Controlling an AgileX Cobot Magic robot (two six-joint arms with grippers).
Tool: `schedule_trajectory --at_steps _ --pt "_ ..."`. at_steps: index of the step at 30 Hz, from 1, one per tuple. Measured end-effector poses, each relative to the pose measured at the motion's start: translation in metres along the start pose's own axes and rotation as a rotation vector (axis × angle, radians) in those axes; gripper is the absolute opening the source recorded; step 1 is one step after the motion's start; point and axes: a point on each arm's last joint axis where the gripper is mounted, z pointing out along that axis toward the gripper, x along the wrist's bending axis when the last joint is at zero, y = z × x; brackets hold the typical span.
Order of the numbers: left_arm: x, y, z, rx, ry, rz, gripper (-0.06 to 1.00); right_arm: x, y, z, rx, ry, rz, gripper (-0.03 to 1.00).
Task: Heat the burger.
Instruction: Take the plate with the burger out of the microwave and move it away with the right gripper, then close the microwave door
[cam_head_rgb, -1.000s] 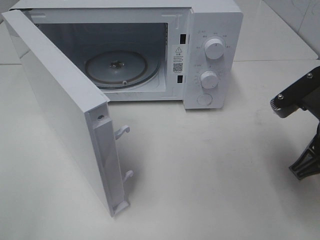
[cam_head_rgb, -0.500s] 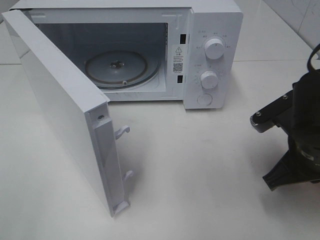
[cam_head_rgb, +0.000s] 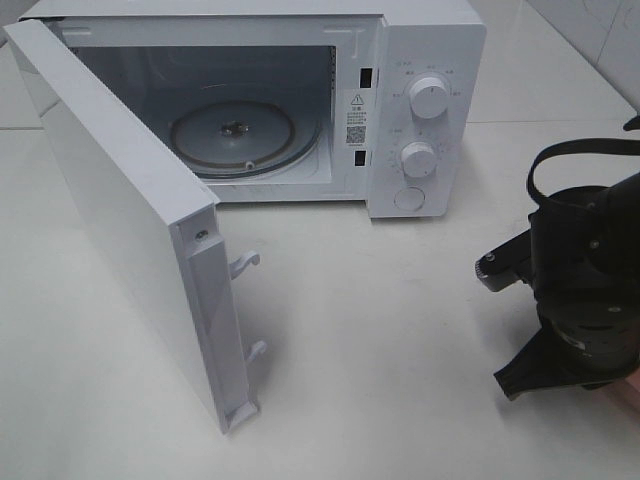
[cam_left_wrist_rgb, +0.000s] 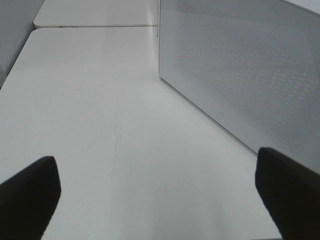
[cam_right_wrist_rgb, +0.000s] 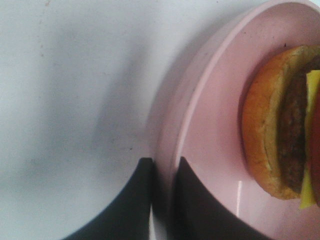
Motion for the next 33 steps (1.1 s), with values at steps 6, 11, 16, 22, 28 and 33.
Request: schedule_trajectory --at_steps 6,11,16,22,28,33 --pt "0.0 0.0 0.0 0.0 0.0 0.0 0.98 0.004 0.001 0.006 -0.003 -0.018 0.003 0.1" --pt "0.0 0.0 0.0 0.0 0.0 0.0 0.98 0.006 0.001 0.013 0.007 -0.049 0.0 0.14" --pt "0.0 0.0 0.0 0.0 0.0 0.0 0.98 0.007 0.001 0.016 0.016 -0.062 0.001 0.26" --pt "0.0 0.0 0.0 0.0 0.0 0.0 0.98 0.004 0.001 0.001 -0.029 -0.048 0.004 0.44" --pt "0.0 0.0 0.0 0.0 0.0 0.0 0.98 0.003 -0.004 -0.028 -0.09 0.056 -0.018 0.48" --pt "0.0 0.0 0.0 0.0 0.0 0.0 0.98 -0.001 -0.01 -0.051 -0.118 0.203 -0.042 0.49"
